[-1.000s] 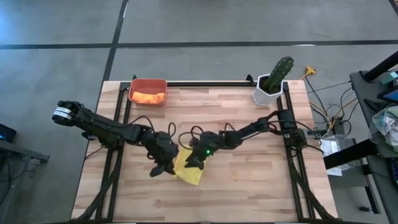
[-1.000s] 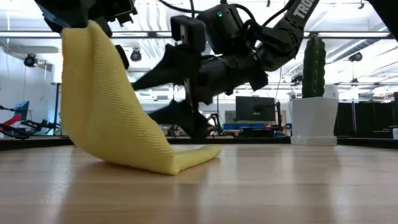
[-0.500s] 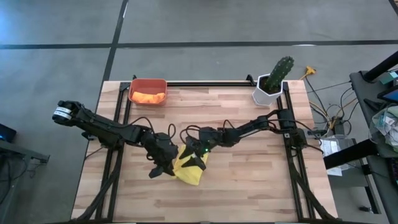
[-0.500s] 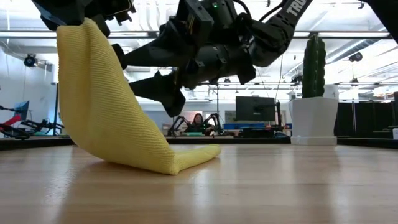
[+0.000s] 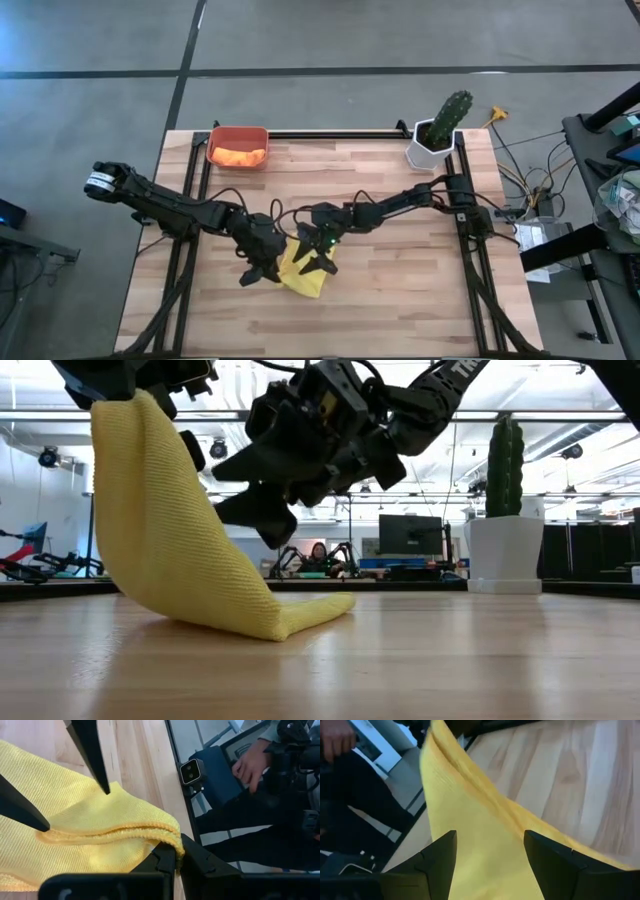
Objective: Roll microfiber towels into tight, uniform cylinder then place into a basket
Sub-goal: Roll the yellow towel
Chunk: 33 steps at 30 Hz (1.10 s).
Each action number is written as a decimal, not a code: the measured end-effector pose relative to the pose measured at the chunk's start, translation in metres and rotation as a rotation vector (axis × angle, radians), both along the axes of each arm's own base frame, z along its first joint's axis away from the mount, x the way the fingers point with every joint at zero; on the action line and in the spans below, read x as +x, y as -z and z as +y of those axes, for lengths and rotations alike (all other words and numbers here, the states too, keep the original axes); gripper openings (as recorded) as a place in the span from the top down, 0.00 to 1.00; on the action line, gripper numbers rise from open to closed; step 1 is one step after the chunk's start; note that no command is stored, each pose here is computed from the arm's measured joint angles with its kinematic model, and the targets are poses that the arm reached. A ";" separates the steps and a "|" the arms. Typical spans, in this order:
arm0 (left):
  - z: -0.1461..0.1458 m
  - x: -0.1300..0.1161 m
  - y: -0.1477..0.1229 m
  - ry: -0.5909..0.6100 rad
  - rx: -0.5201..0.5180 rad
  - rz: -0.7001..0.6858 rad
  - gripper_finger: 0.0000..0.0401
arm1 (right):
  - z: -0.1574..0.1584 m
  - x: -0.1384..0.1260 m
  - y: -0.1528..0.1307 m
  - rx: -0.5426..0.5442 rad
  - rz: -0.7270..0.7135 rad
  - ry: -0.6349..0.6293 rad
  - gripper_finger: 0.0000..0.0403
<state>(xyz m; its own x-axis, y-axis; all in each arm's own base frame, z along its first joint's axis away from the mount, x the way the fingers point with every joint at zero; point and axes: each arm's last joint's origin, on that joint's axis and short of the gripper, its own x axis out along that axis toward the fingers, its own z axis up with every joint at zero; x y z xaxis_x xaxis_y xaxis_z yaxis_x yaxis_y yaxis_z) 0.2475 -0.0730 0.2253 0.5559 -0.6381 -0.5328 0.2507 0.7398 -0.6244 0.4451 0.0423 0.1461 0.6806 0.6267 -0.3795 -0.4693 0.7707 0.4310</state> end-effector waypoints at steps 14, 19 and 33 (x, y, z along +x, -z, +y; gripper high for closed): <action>0.000 0.000 -0.001 -0.005 0.003 -0.003 1.00 | -0.003 0.012 0.014 -0.006 0.024 0.012 0.44; 0.000 0.000 -0.001 -0.008 0.000 0.002 1.00 | -0.004 0.016 0.010 0.005 0.039 -0.003 0.44; 0.000 -0.001 0.000 -0.010 0.001 0.002 1.00 | -0.003 0.011 0.012 0.054 0.139 -0.086 0.44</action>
<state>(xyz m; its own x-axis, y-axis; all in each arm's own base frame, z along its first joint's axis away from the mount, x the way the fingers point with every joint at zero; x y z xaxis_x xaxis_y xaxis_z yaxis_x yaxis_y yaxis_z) 0.2466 -0.0729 0.2257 0.5610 -0.6319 -0.5347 0.2416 0.7428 -0.6244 0.4562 0.0392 0.1342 0.5669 0.7020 -0.4310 -0.4650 0.7047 0.5359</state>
